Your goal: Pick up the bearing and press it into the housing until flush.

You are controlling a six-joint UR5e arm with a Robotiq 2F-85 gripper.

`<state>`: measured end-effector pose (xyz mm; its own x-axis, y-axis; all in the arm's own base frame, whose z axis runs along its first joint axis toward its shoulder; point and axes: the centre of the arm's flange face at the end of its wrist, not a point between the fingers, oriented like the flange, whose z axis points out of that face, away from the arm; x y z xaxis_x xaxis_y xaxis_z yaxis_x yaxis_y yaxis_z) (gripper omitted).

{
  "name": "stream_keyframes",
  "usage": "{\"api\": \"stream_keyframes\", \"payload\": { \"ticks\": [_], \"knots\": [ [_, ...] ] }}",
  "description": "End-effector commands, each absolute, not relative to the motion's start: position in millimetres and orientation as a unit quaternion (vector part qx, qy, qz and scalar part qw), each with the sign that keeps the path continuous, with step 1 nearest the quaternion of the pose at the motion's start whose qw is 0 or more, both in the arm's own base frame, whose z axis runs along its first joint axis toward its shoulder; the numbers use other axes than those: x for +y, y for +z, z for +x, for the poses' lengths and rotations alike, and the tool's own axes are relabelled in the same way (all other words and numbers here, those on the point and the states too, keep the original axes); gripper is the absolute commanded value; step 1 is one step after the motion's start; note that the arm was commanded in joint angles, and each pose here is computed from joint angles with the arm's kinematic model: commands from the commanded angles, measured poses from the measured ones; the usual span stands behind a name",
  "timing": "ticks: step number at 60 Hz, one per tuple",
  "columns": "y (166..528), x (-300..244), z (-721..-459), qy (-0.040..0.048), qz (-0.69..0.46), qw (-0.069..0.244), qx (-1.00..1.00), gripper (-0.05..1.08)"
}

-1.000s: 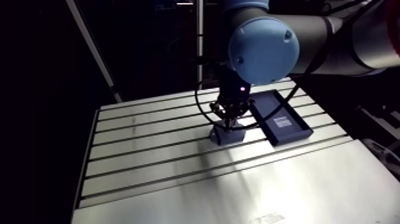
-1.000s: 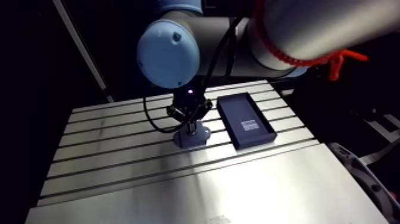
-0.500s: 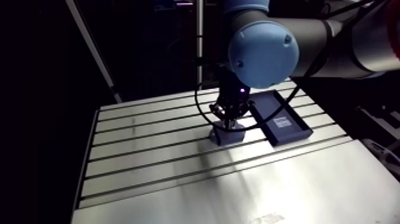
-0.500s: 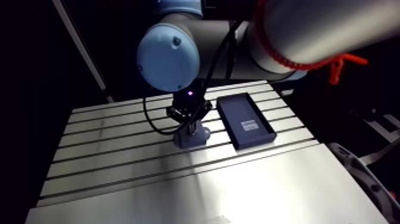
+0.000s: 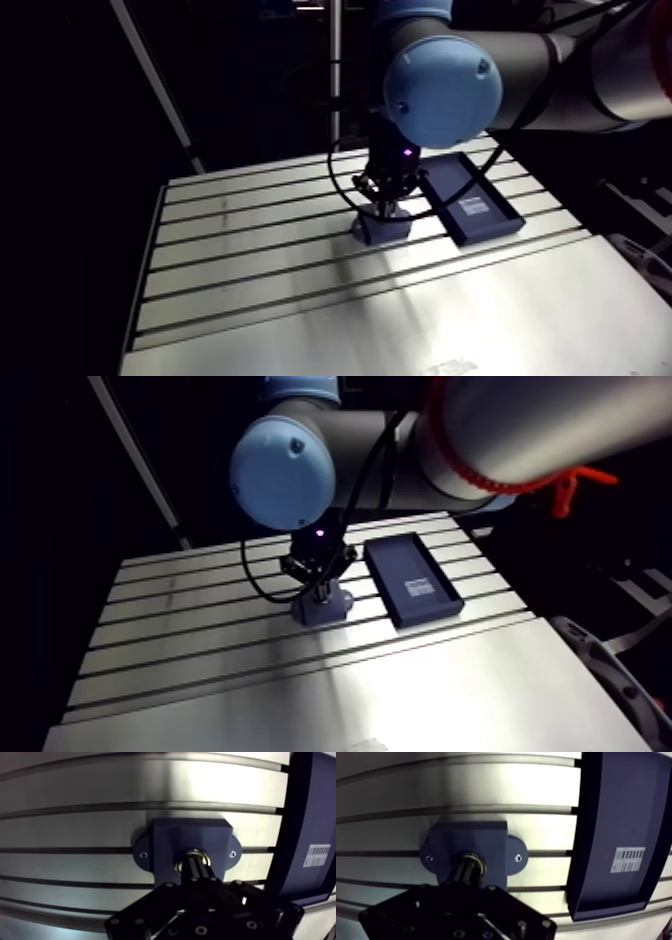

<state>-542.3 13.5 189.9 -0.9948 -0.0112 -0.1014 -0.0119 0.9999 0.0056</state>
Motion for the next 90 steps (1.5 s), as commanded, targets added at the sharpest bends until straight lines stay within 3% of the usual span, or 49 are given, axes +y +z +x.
{"api": "stream_keyframes", "payload": {
  "ticks": [1, 90],
  "knots": [
    [189.4, 13.4, -541.7, 0.0028, -0.006, 0.051, 0.999, 0.96],
    [182.0, 12.6, -537.8, 0.0024, -0.006, 0.058, 0.998, 0.96]
  ]
}}
